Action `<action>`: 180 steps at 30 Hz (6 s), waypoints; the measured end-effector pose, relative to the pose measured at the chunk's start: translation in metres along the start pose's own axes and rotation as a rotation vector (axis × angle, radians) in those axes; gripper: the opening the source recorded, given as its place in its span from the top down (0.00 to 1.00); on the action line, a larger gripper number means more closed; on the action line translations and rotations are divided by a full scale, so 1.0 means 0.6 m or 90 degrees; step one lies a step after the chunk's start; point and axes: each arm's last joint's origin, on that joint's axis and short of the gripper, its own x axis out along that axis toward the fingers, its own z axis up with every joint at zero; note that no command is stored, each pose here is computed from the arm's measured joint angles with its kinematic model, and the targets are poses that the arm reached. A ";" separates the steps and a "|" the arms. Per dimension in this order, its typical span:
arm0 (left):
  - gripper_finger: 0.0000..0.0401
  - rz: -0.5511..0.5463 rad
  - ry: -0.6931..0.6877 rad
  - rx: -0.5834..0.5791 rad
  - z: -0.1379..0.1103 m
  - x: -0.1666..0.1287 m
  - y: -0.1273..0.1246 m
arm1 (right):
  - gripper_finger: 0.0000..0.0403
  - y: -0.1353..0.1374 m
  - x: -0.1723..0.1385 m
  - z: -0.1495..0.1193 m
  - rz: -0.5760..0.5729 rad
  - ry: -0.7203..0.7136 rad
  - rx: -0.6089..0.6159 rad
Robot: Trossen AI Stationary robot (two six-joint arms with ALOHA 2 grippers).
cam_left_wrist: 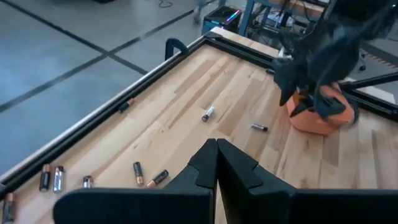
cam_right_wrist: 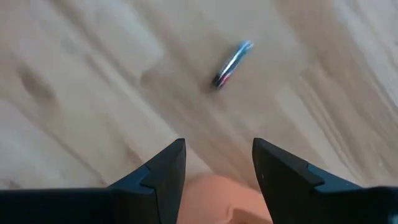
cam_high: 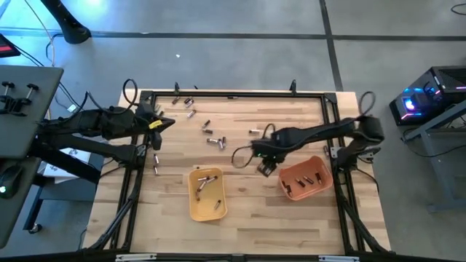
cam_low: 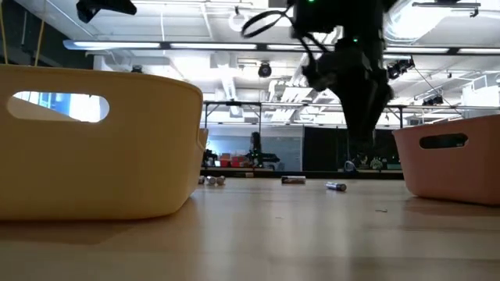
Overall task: Sort batteries
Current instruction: Put the silver battery into the yellow bin
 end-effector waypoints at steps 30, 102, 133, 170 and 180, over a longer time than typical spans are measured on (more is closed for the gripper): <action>1.00 0.043 0.113 0.031 -0.012 0.125 -0.061 | 0.72 -0.016 0.141 0.037 -0.052 -0.002 0.109; 1.00 0.014 0.136 0.114 -0.019 0.059 -0.025 | 0.48 -0.139 0.130 0.222 -0.064 -0.082 -0.506; 1.00 0.040 0.048 -0.014 0.002 0.077 -0.040 | 0.94 0.146 0.003 0.112 0.500 -0.414 -0.368; 1.00 0.055 0.248 -0.107 -0.197 0.129 -0.040 | 0.55 0.098 0.093 0.328 0.107 -0.203 0.156; 1.00 0.033 0.219 -0.129 -0.189 0.129 -0.044 | 0.55 0.090 0.135 0.333 0.020 -0.140 0.157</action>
